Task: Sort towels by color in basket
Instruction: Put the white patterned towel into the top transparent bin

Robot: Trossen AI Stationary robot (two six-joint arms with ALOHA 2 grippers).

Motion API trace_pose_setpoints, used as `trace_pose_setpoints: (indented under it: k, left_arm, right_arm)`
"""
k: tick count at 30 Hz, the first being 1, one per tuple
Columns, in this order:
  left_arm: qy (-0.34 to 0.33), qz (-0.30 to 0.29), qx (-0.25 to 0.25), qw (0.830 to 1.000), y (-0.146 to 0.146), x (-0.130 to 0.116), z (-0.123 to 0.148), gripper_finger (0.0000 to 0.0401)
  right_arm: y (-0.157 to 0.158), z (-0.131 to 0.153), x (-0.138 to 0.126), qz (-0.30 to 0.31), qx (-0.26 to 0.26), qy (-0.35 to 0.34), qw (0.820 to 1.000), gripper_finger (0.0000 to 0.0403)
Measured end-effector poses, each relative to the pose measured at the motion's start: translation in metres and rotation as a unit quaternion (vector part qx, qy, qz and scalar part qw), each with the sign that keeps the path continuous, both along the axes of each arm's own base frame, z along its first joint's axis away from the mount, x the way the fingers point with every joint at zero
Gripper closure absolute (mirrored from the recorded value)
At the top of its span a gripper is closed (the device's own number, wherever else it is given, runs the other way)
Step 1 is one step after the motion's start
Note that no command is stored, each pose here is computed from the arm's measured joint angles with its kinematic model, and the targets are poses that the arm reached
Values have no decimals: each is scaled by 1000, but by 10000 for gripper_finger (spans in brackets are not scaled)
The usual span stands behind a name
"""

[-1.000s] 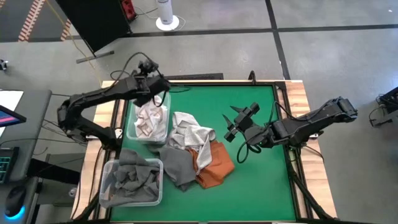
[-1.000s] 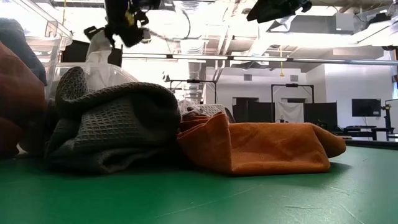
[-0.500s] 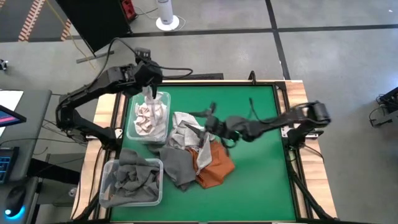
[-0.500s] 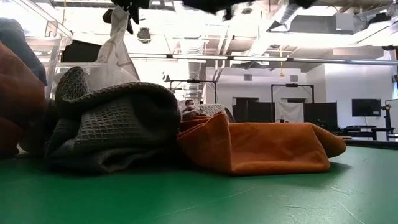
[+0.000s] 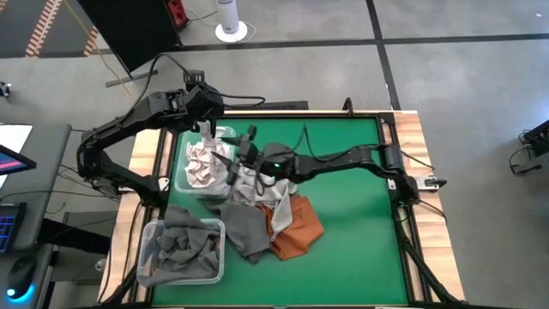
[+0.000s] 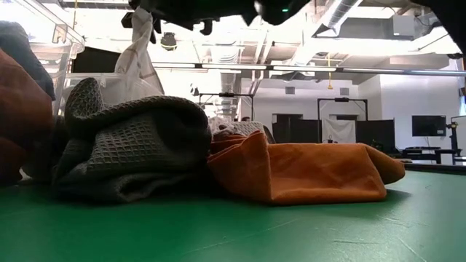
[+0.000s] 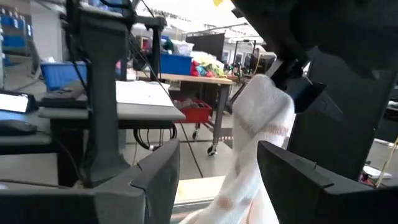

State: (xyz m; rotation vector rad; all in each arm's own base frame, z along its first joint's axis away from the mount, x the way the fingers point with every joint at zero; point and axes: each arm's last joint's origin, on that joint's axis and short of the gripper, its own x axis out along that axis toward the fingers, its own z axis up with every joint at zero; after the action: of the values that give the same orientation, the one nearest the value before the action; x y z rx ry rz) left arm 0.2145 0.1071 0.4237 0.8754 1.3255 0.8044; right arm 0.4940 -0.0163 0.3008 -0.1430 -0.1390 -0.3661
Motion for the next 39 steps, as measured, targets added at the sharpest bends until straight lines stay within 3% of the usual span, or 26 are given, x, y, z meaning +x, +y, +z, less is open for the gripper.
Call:
trace_pose_setpoints:
  k: [5,8,11,15,17,29,32,36,39]
  left_arm:
    - [-8,-4,-5,1000,-4,1,0,184]
    - [-9,-9,-6,1000,-6,-1,1,184]
    - [-7,-10,-6,1000,-6,-2,1,184]
    - [-7,-19,-9,1000,-7,-5,3,184]
    - [-4,-23,-7,1000,-8,-7,5,184]
    - [-46,-32,44,997,-18,-37,31,184]
    - [-111,-64,-8,992,-23,-42,32,184]
    - [-197,-112,-171,959,-32,-43,23,184]
    - [-218,-101,-273,931,-35,-46,14,184]
  right_arm:
    - [-17,-1,19,4,5,6,1000,159]
    - [-27,-11,30,2,14,22,1000,182]
    - [-35,-22,36,-4,31,45,999,243]
    - [-45,-30,36,-13,39,68,997,354]
    - [-48,-33,36,-14,37,85,996,385]
    - [-44,-75,32,40,64,268,960,390]
    - [-44,-73,33,41,66,259,963,384]
    - [-43,-61,32,43,55,234,970,320]
    - [-41,-47,28,45,49,222,973,261]
